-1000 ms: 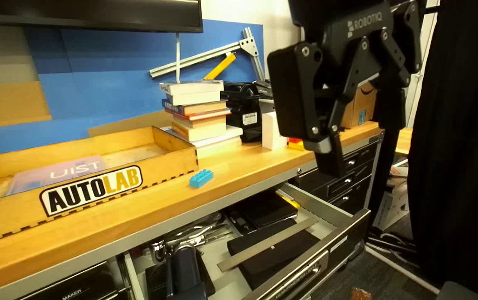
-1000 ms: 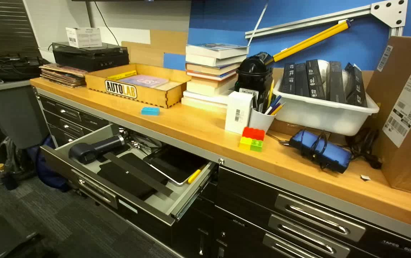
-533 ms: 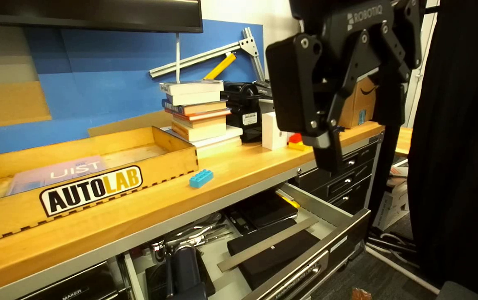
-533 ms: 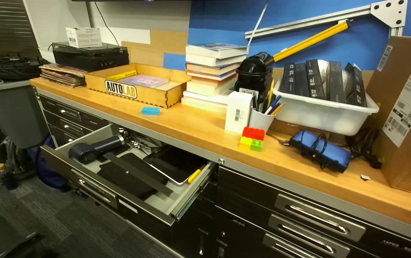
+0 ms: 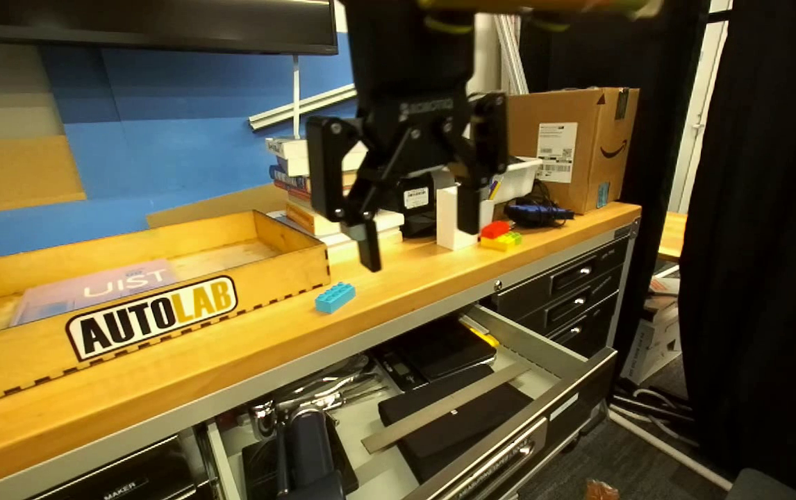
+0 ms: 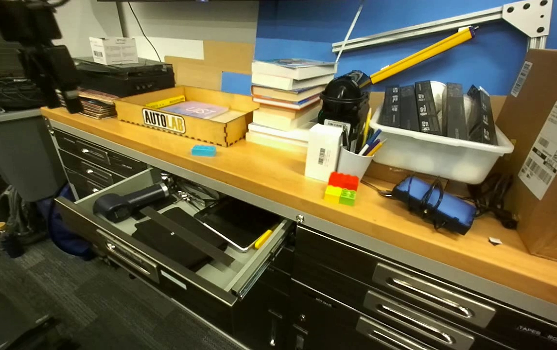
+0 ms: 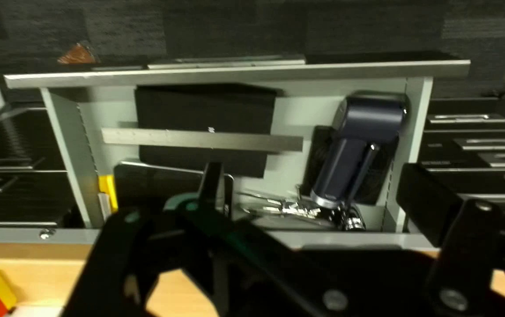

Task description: Put the blue object in the drawer and close the drawer

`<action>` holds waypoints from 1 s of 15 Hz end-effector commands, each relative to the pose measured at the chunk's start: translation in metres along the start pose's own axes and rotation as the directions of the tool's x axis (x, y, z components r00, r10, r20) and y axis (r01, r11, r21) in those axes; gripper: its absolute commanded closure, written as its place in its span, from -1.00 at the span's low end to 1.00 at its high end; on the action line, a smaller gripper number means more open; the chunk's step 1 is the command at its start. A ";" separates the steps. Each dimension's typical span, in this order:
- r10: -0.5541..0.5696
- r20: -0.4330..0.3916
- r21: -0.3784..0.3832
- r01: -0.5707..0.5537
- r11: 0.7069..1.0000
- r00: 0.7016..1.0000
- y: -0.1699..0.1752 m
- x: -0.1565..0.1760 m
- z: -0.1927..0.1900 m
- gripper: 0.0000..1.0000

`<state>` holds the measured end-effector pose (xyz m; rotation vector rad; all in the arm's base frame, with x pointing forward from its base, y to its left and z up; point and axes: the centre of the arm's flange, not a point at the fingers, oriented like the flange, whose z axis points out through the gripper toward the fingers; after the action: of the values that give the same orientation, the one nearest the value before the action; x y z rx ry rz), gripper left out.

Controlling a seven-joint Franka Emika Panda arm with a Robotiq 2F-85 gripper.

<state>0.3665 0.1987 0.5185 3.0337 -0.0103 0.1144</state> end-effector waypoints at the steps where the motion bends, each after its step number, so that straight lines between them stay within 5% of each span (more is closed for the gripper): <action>1: -0.029 -0.036 0.074 0.031 0.997 0.999 -0.019 0.091 0.022 -1.00; 8: -0.052 0.004 0.099 0.051 0.994 0.999 -0.009 0.218 0.090 -1.00; 15: 0.051 0.013 0.155 -0.053 0.986 0.999 0.025 0.273 0.137 -1.00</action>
<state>0.6187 0.1617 0.4071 3.1569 -0.0296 0.0698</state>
